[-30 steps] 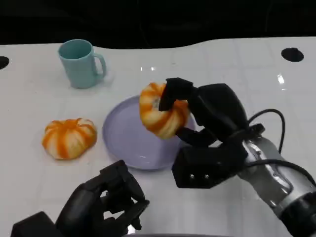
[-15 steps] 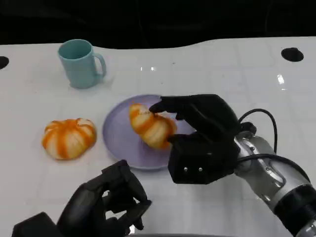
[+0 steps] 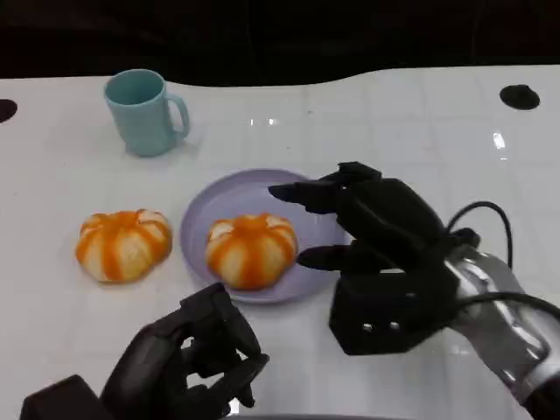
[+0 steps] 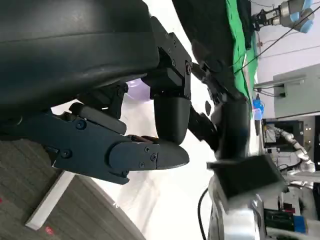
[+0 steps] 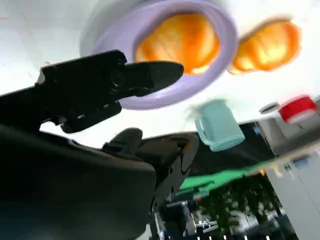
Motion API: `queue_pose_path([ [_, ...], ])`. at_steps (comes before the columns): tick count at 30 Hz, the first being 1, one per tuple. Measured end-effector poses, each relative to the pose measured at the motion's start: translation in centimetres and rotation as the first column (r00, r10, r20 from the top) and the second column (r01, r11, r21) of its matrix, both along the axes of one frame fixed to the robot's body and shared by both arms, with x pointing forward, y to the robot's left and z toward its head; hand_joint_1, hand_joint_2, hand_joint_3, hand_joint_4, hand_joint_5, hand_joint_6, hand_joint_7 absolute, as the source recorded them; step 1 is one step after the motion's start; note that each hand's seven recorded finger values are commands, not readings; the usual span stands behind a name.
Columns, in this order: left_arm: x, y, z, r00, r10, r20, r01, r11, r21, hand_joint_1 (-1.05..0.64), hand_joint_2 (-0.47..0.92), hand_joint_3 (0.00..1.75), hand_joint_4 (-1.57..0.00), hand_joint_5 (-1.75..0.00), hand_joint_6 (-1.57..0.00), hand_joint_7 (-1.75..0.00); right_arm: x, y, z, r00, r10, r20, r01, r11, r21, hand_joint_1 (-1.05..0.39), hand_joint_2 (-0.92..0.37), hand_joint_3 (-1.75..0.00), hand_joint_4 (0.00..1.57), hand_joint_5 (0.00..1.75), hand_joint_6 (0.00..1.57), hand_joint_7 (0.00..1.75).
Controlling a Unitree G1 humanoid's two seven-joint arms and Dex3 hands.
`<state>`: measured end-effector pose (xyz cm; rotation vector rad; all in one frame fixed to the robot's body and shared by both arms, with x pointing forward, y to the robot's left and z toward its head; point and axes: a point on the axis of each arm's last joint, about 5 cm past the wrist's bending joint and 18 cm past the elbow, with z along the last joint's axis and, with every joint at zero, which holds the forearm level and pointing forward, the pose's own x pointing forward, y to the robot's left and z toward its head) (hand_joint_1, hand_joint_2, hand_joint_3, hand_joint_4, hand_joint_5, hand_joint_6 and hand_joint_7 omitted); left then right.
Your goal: Grasp the bread from the table and place it into the plate.
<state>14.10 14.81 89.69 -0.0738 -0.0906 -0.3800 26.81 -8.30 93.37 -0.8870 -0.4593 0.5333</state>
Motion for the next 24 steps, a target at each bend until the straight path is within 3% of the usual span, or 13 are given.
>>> queue_pose_path([
  [2, 0.0, 0.0, 0.0, 1.0, 0.001, 0.001, -0.001, 1.0, 0.0, -0.54, 0.92, 0.38, -0.67, -1.75, -0.46, -1.72, -0.5, -0.6, 0.3, 1.0, 0.005, 0.002, -0.005, 0.999, 0.042, -0.52, -0.92, -0.22, 0.16, 0.81, 0.5, 0.05],
  [6, 0.2, 0.0, 0.1, 1.0, 0.004, 0.006, -0.004, 1.0, 0.009, -0.54, 0.92, 0.4, -0.67, -1.75, -0.46, -1.72, -1.7, -1.8, 0.53, 0.999, 0.014, 0.031, -0.019, 0.989, 0.147, -0.44, -0.92, -0.19, 0.39, 0.92, 0.65, 0.12],
  [11, 0.3, 0.1, 0.0, 1.0, 0.005, 0.011, -0.005, 1.0, 0.014, -0.54, 0.92, 0.4, -0.67, -1.75, -0.46, -1.73, -3.6, -3.0, -0.69, 0.999, 0.011, 0.047, -0.025, 0.953, 0.301, -0.37, -0.92, -0.22, 0.52, 1.07, 0.78, 0.22],
  [12, 0.3, 0.1, 0.0, 1.0, 0.005, 0.011, -0.005, 1.0, 0.013, -0.55, 0.92, 0.4, -0.67, -1.75, -0.45, -1.74, -3.9, -3.2, -0.97, 0.999, 0.01, 0.044, -0.024, 0.943, 0.333, -0.35, -0.92, -0.24, 0.54, 1.11, 0.8, 0.27],
  [14, 0.3, 0.1, 0.0, 1.0, 0.005, 0.011, -0.005, 1.0, 0.012, -0.56, 0.92, 0.4, -0.67, -1.75, -0.45, -1.74, -4.6, -3.8, -1.39, 1.0, 0.006, 0.029, -0.017, 0.917, 0.399, -0.32, -0.89, -0.33, 0.55, 1.18, 0.7, 0.55],
  [15, 0.3, 0.1, 0.0, 1.0, 0.005, 0.01, -0.006, 1.0, 0.011, -0.56, 0.92, 0.4, -0.67, -1.75, -0.44, -1.75, -5.0, -4.1, -1.56, 1.0, 0.004, 0.02, -0.013, 0.9, 0.436, -0.3, -0.83, -0.44, 0.55, 1.23, 0.64, 0.74],
  [16, 0.2, 0.1, 0.0, 1.0, 0.006, 0.009, -0.006, 1.0, 0.011, -0.55, 0.92, 0.4, -0.67, -1.75, -0.44, -1.75, -5.4, -4.3, -1.69, 1.0, 0.004, 0.005, -0.006, 0.882, 0.471, -0.29, -0.78, -0.54, 0.56, 1.25, 0.62, 0.82],
  [20, 0.2, 0.1, 0.0, 1.0, 0.008, 0.009, -0.008, 1.0, 0.008, -0.55, 0.92, 0.4, -0.67, -1.75, -0.44, -1.75, -7.1, -4.8, -2.38, 0.998, 0.003, -0.07, 0.04, 0.803, 0.595, -0.28, -0.6, -0.92, 0.57, 1.38, 0.58, 1.0],
  [24, 0.2, 0.1, 0.0, 1.0, 0.008, 0.008, -0.008, 1.0, 0.008, -0.56, 0.92, 0.4, -0.67, -1.75, -0.45, -1.75, -8.0, -5.8, -2.75, 0.996, -0.016, -0.091, 0.07, 0.772, 0.632, -0.3, -0.62, -0.88, 0.67, 1.48, 0.62, 1.14],
])
